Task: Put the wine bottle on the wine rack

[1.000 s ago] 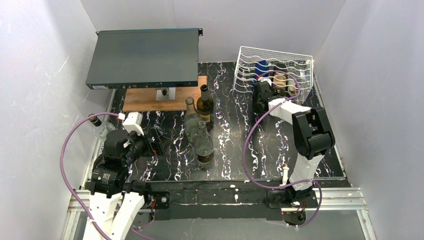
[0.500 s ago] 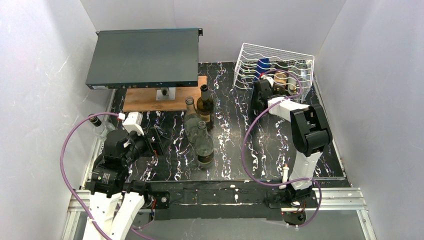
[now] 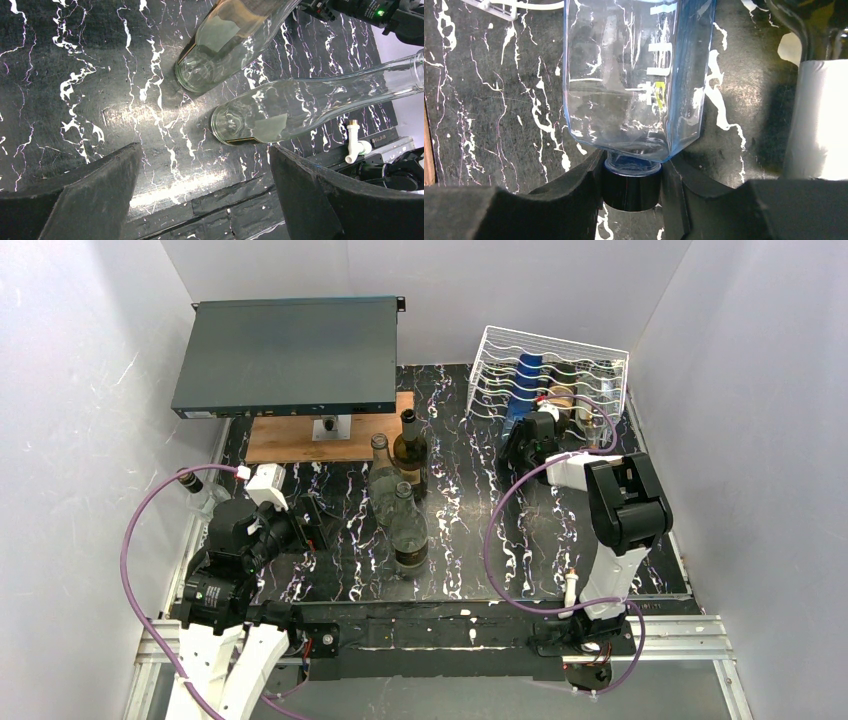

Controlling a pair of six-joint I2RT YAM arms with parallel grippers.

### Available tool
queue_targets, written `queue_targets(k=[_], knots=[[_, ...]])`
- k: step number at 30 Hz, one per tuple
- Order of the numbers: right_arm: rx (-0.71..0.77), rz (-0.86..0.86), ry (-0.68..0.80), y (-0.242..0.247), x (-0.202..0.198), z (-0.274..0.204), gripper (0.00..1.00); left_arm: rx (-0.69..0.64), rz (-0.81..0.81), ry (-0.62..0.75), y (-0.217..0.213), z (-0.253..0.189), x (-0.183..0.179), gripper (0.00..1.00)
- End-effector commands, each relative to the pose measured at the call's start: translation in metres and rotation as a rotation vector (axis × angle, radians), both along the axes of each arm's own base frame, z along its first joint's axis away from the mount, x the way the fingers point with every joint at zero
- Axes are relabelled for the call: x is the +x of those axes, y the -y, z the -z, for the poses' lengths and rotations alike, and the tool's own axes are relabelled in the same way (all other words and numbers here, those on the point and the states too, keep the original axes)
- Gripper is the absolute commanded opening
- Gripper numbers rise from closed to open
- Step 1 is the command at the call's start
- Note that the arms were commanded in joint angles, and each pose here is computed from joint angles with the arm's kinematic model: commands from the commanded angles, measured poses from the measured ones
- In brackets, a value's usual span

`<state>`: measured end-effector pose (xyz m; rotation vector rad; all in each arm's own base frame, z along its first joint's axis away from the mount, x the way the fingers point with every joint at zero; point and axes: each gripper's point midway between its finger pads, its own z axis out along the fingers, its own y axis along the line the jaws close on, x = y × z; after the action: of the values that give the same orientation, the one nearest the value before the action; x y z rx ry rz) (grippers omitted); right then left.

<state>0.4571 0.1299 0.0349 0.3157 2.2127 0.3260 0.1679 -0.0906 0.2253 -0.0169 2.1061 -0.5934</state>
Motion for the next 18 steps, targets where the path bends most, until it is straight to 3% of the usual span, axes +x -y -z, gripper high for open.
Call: queue_targets(k=[1,6,18], knots=[[-0.033,0.089,0.139,0.025,0.046,-0.032,0.01,0.005,0.013,0.005,0.001,-0.001,0.001,0.99],[-0.125,0.082,0.122,0.033,0.056,-0.041,0.1,0.006,0.011,0.006,0.001,0.0,0.001,0.99],[-0.142,0.067,0.047,0.037,0.025,-0.048,0.75,0.003,0.018,0.006,0.002,0.0,0.001,0.99]])
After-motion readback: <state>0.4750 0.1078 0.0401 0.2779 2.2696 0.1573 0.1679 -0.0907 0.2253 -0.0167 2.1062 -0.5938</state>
